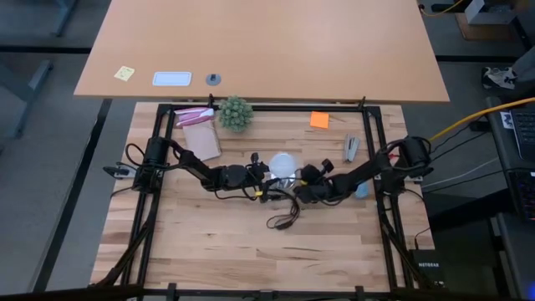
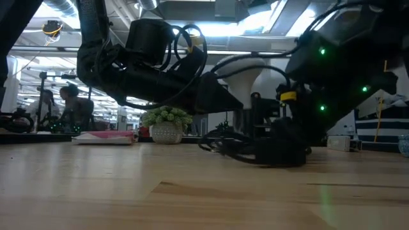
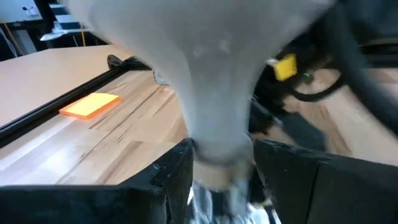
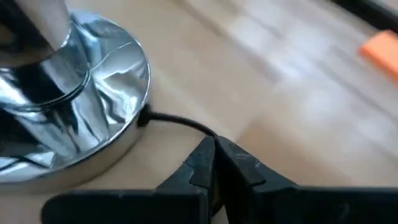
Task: Screw lightbulb
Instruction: Insert the lightbulb into the lamp
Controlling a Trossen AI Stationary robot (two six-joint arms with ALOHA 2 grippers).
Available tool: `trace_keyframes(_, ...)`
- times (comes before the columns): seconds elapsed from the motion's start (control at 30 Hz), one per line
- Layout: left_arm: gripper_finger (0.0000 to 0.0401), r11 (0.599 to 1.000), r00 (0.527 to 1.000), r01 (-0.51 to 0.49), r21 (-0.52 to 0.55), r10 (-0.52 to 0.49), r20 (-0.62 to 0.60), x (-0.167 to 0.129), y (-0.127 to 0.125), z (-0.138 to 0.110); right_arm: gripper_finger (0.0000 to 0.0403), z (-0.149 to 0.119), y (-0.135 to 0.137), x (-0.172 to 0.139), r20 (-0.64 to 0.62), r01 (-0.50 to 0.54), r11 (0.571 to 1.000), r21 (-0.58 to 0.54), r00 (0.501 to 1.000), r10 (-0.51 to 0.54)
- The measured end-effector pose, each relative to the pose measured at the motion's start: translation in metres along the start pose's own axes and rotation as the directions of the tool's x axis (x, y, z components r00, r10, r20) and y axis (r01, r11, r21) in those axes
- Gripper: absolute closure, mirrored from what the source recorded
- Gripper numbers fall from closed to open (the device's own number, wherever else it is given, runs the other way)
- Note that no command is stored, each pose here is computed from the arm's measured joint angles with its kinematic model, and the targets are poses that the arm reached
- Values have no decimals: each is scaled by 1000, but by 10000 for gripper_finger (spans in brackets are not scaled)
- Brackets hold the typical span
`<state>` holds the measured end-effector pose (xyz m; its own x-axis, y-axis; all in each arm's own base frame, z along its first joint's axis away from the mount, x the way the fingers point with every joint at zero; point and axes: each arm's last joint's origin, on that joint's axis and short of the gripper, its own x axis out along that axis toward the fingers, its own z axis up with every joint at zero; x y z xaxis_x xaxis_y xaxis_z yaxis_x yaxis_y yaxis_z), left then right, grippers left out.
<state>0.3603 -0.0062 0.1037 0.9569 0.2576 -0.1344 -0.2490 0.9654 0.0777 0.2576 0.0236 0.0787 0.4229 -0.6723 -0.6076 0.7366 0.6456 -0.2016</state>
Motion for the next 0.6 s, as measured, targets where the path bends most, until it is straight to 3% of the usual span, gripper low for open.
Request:
trace_keyframes(0.23, 242, 1000, 1000, 11, 3, -11, -4, 0, -1, 0, 379, 10, -9, 14, 62, 36, 999, -3, 997, -36)
trace_keyframes(0.6, 242, 1000, 1000, 5, -3, -5, -5, 0, 0, -1, 379, 13, -10, 18, 11, -47, 999, 2, 999, 47)
